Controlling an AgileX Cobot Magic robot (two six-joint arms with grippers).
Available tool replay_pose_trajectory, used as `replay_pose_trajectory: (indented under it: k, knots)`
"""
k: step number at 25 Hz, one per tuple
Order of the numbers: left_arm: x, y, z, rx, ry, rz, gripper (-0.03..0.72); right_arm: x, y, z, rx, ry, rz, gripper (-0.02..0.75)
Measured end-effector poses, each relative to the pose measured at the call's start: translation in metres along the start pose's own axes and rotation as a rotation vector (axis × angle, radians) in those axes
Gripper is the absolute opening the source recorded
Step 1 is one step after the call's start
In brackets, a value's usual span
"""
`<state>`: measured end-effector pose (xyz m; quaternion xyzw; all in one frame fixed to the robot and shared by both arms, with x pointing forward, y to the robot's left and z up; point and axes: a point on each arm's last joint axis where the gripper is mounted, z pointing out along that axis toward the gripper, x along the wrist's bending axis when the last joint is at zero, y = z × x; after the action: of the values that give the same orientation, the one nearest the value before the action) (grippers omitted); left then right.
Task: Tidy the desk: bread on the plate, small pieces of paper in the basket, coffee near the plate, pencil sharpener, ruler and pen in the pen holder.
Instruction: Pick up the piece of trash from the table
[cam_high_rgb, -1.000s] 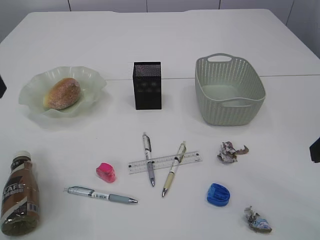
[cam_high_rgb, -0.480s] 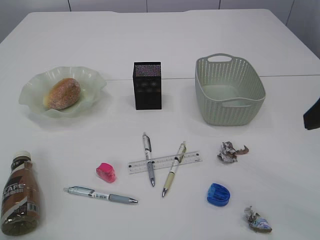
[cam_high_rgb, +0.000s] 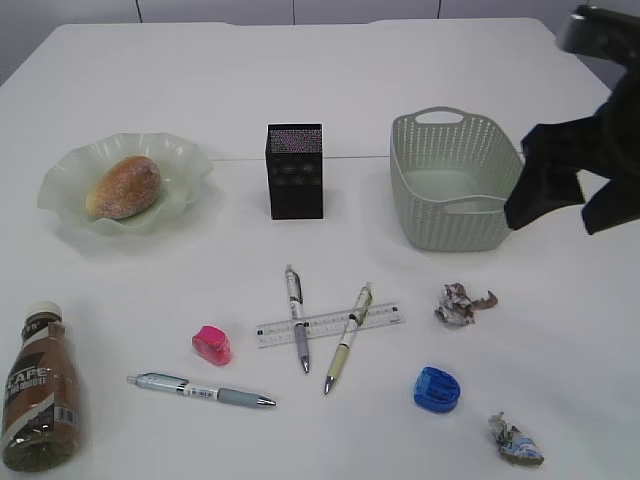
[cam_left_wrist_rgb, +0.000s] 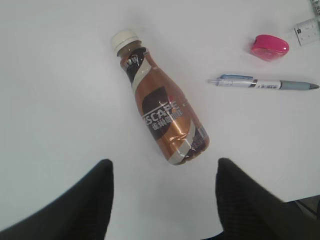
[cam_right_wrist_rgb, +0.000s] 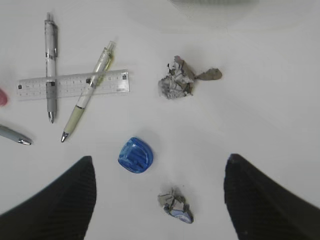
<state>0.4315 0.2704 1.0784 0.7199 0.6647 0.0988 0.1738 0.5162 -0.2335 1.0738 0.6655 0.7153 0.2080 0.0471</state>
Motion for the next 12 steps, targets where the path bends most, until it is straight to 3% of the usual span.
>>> replay_pose_trajectory:
  k: [12]
  knots:
    - [0.0, -0.001, 0.0, 0.008, 0.0, 0.0, 0.45, 0.007, 0.044, 0.107, 0.213, -0.087, 0.002, 0.584]
